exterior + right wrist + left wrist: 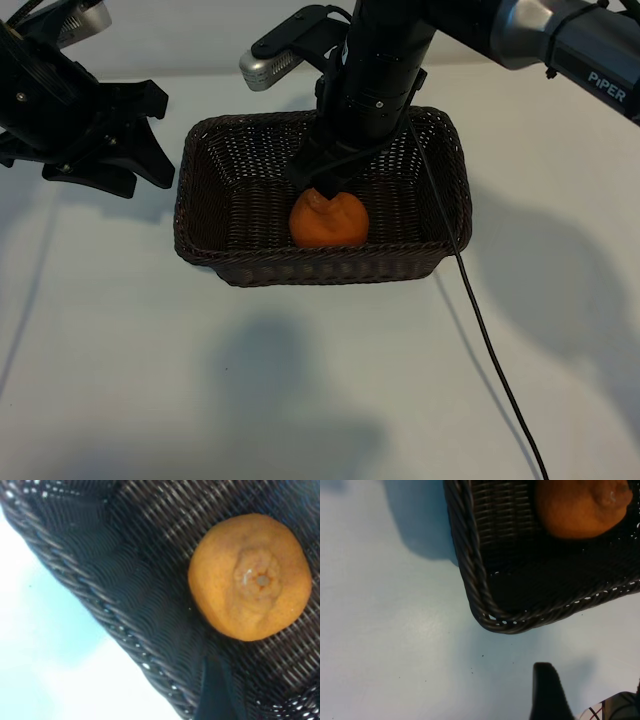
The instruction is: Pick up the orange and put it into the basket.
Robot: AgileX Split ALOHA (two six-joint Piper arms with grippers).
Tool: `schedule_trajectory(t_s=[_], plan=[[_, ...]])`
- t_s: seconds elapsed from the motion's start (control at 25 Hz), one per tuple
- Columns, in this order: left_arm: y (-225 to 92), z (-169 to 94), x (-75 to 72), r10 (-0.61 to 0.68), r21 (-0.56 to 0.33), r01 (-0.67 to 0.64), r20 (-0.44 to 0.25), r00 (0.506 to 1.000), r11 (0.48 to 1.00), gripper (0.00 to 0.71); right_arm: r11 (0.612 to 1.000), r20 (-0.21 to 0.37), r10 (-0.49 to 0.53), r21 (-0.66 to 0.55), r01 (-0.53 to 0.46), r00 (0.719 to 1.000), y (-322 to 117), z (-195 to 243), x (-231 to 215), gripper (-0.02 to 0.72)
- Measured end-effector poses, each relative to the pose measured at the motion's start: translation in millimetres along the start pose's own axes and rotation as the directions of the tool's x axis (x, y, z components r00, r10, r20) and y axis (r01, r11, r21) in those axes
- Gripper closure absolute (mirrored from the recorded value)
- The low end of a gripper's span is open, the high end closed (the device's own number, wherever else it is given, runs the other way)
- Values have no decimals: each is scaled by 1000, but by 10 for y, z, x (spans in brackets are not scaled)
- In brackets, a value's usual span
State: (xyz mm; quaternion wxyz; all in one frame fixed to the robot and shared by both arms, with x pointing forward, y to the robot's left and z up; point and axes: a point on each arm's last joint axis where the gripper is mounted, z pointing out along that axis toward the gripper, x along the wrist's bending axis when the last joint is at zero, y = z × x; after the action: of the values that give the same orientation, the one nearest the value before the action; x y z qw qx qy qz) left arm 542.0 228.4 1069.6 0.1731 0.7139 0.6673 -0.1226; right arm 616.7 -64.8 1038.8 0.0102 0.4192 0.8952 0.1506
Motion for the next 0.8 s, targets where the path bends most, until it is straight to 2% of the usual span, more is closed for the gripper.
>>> schedule_trajectory(t_s=[0.4,0.8], plan=[[3,0,0,-2,-3,2,0,1000,1000,254,993,6,-15,-120,16,1000,-45,-564,107,349],[3,0,0,-2,-3,2,0,1000,1000,254,991,24,10,-137,-7,1000,-63,-659,109,369]])
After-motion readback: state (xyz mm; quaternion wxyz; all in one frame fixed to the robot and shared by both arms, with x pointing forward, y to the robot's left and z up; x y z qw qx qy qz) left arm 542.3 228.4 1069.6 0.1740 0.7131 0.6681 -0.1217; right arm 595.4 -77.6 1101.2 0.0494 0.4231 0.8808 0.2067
